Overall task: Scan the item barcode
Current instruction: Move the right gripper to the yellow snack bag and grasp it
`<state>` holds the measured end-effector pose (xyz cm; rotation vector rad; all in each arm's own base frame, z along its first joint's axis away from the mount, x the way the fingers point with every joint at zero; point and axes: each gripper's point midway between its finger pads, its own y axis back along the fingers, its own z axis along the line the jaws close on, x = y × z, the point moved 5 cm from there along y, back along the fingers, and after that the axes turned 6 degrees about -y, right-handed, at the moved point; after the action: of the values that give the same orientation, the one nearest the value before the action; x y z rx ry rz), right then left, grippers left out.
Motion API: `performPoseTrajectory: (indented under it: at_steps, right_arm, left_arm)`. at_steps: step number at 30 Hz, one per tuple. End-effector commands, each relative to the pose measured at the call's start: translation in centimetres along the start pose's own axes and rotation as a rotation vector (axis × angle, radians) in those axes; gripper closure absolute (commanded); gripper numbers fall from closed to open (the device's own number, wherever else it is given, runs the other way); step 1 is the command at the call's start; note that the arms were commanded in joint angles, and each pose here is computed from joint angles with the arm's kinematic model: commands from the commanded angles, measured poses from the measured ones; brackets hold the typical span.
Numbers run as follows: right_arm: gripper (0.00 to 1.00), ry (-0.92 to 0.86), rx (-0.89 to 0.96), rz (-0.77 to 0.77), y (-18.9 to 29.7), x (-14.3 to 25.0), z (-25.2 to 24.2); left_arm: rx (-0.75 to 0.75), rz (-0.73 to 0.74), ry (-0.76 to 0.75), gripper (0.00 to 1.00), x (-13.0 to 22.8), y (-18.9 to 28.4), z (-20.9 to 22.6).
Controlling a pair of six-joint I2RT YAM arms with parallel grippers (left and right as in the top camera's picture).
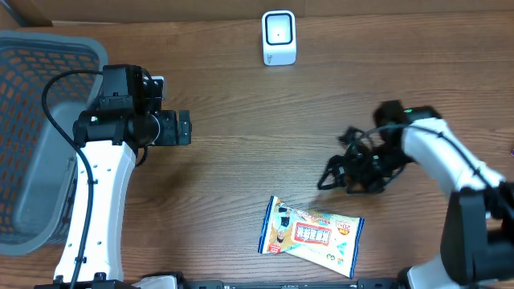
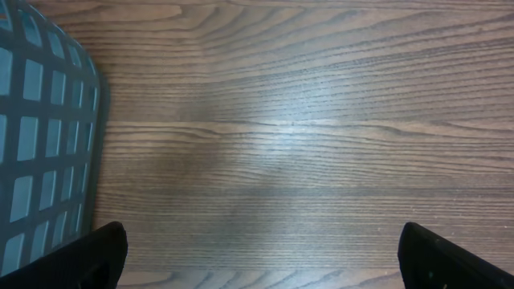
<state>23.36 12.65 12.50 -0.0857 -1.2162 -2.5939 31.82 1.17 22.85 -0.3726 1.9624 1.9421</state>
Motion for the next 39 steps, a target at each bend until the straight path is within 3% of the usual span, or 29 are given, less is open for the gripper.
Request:
performPoseTrajectory:
  at_steps: [1, 6, 9, 16, 24, 31, 33, 39]
  right_arm:
    - [0.0, 0.151, 0.16, -0.054, 0.0, 1.1, 2.9]
    - [0.0, 0.215, 0.491, -0.207, -0.3, 3.6, 6.0]
    - [0.0, 0.278, 0.578, -0.232, -1.6, 5.5, 6.7]
    - [0.0, 0.321, 0.576, -0.173, -7.9, 8.2, 4.6]
    - [0.0, 0.393, 0.574, -0.29, -8.2, 6.0, 5.1]
    - [0.0, 0.419, 0.683, -0.189, -10.1, 5.5, 2.8]
    - [0.09, 0.415, 0.677, -0.16, -11.0, 5.2, 2.5]
    - [0.79, 0.398, 0.611, -0.089, -12.9, 5.4, 2.4]
  left_arm:
    - [-0.009, -0.012, 0.012, 0.0, -0.1, 0.3, 0.2]
    - [-0.009, -0.012, 0.012, 0.0, -0.1, 0.3, 0.2]
    - [-0.009, -0.012, 0.012, 0.0, -0.1, 0.3, 0.2]
    - [-0.009, -0.012, 0.012, 0.0, -0.1, 0.3, 0.2]
    - [-0.009, -0.012, 0.012, 0.0, -0.1, 0.3, 0.2]
    - [-0.009, -0.012, 0.012, 0.0, -0.1, 0.3, 0.2]
    - [-0.009, -0.012, 0.012, 0.0, -0.1, 0.3, 0.2]
    - [-0.009, -0.012, 0.012, 0.0, -0.1, 0.3, 0.2]
